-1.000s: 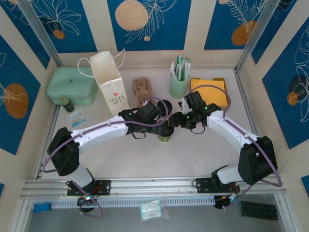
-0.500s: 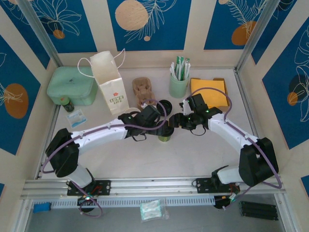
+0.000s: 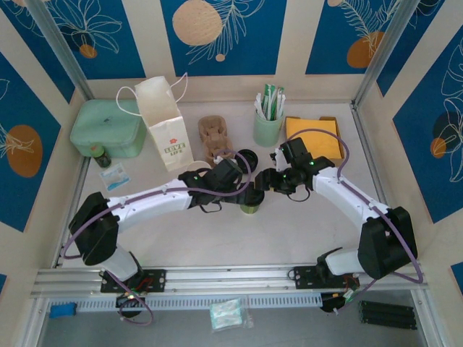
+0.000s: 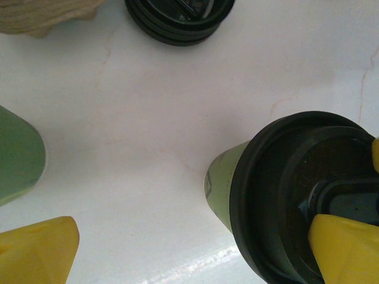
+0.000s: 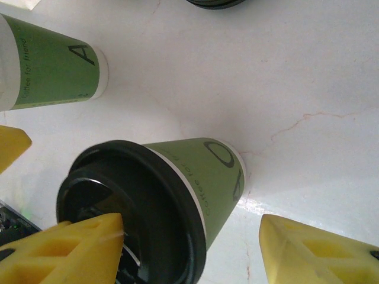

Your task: Pack the takeout coffee

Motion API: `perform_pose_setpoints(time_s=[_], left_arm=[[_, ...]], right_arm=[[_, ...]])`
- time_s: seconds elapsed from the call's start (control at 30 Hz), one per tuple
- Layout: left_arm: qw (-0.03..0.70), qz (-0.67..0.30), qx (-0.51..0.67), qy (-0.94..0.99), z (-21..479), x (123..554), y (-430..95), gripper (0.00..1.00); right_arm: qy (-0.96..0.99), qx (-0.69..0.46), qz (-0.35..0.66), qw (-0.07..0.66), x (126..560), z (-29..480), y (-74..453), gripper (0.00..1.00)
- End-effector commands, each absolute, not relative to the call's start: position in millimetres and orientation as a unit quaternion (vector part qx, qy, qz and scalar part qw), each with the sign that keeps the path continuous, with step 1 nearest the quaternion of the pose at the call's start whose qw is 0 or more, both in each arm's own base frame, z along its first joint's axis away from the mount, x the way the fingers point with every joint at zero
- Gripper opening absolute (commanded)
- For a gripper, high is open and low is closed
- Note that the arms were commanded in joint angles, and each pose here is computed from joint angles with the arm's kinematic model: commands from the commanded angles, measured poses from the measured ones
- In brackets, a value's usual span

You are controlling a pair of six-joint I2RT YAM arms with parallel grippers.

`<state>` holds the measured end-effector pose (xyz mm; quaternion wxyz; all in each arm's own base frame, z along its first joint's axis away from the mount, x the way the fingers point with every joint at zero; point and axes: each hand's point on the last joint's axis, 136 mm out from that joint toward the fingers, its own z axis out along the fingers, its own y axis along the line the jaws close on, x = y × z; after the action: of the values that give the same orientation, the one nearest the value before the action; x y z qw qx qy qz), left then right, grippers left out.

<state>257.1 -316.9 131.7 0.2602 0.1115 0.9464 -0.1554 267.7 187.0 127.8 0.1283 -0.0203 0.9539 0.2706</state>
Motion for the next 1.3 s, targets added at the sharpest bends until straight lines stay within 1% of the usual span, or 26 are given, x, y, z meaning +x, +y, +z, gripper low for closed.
perform_pose_setpoints(time_s=[0.0, 0.37, 0.6, 0.93, 1.27], left_arm=[[0.205, -0.140, 0.146, 0.958, 115, 234, -316, 1.00], [0.218, -0.190, 0.144, 0.946, 149, 233, -329, 0.99], [0.243, -0.178, 0.154, 0.941, 171, 242, -325, 0.99], [0.243, -0.165, 0.158, 0.943, 169, 264, -321, 0.99], [0.223, -0.163, 0.165, 0.947, 151, 269, -326, 1.00]], right_arm=[[0.953, -0.028, 0.274, 0.124, 266, 139, 187, 0.62], [0.944, -0.026, 0.294, 0.146, 269, 166, 185, 0.64], [0.948, -0.009, 0.283, 0.148, 250, 164, 169, 0.63], [0.950, 0.010, 0.292, 0.112, 208, 137, 167, 0.62], [0.950, 0.000, 0.294, 0.102, 210, 130, 184, 0.62]])
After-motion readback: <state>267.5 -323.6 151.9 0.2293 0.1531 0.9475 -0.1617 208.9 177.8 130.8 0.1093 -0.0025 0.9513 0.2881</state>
